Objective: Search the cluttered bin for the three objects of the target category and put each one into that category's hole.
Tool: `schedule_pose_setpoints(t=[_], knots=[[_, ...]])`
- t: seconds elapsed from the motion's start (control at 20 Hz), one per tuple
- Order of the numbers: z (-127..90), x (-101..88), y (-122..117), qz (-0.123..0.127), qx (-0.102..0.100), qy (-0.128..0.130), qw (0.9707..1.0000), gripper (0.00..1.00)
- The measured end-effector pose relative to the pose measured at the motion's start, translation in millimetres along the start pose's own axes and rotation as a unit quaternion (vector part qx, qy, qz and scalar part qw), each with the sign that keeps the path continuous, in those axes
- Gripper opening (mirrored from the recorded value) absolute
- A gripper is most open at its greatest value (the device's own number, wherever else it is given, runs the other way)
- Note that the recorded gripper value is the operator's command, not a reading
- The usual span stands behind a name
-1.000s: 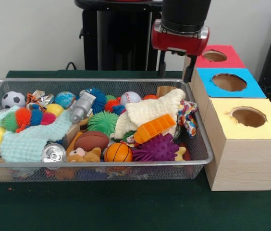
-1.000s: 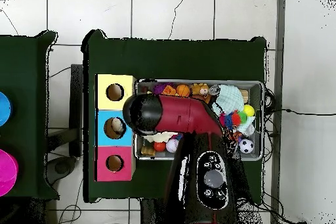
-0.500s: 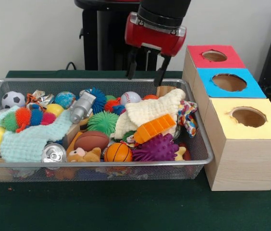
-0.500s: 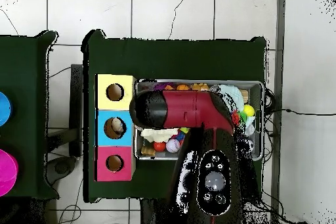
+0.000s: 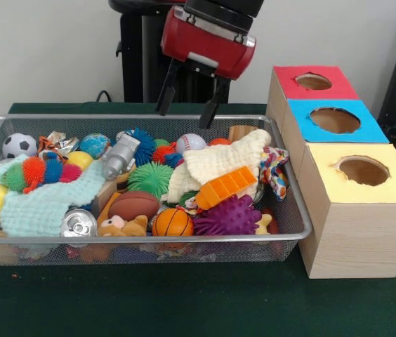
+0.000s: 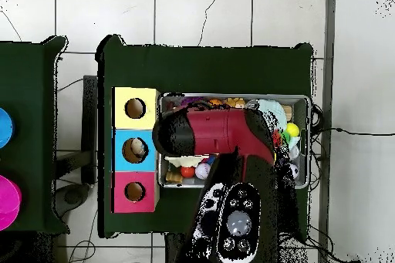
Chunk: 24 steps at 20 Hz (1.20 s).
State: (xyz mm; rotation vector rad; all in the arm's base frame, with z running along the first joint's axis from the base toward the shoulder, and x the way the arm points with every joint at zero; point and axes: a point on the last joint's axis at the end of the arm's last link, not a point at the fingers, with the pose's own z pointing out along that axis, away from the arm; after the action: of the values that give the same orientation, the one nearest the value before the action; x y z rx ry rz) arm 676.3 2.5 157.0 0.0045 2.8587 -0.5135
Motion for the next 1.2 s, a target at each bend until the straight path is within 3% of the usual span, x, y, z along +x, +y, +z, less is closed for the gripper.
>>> schedule_pose_setpoints(t=[0.3, 0.75, 1.2], knots=[[3.4, -8.3, -12.5, 0.0, 0.014, -0.027, 0.9995, 1.0], [28.1, -4.8, -29.4, 0.002, 0.031, -0.03, 0.9991, 1.0], [65.6, 4.9, -51.2, 0.013, 0.034, -0.036, 0.9987, 1.0]])
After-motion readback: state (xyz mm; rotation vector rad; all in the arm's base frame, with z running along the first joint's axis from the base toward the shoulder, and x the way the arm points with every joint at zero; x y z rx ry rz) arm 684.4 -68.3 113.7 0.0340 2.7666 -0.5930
